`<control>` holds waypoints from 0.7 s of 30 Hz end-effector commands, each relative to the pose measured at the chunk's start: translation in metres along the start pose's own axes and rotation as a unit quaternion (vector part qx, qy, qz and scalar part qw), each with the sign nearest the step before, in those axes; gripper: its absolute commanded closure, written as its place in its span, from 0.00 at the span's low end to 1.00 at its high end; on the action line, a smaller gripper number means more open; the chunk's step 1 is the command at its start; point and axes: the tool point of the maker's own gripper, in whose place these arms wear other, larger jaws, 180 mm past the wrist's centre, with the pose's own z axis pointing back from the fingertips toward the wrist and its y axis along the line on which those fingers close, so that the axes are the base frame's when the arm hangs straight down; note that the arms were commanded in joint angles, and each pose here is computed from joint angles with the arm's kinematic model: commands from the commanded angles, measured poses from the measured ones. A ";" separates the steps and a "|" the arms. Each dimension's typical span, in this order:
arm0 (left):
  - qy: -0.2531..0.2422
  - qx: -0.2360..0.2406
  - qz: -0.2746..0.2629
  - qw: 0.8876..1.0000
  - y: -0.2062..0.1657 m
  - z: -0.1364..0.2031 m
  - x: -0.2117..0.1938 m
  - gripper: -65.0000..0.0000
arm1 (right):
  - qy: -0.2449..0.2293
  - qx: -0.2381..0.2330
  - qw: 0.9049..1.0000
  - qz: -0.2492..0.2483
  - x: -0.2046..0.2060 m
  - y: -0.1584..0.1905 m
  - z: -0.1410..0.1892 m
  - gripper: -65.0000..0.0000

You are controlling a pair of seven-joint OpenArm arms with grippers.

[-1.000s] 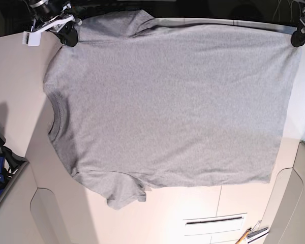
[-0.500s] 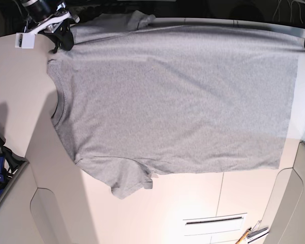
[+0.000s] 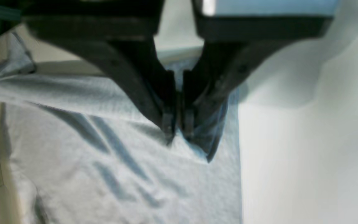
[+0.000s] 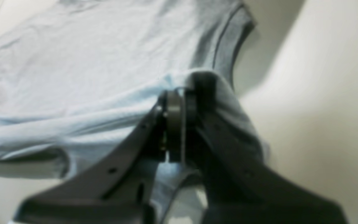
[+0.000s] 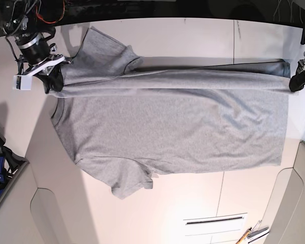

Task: Fold the T-shirt properly
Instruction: 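Lift the shoulders and drag the shirt toward the robot with both grippers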

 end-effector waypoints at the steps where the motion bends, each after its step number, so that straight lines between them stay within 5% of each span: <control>1: -0.022 0.008 -0.020 1.000 0.003 0.005 0.020 1.00 | -0.018 -0.006 1.000 0.002 0.012 -0.006 -0.003 1.00; 10: -0.026 0.080 -0.053 0.995 0.028 0.007 0.023 1.00 | 0.001 0.017 1.000 0.001 0.012 -0.003 -0.044 1.00; 21: -0.029 0.079 -0.056 0.995 0.027 0.007 0.024 1.00 | 0.016 0.031 0.999 0.037 0.010 0.013 -0.055 1.00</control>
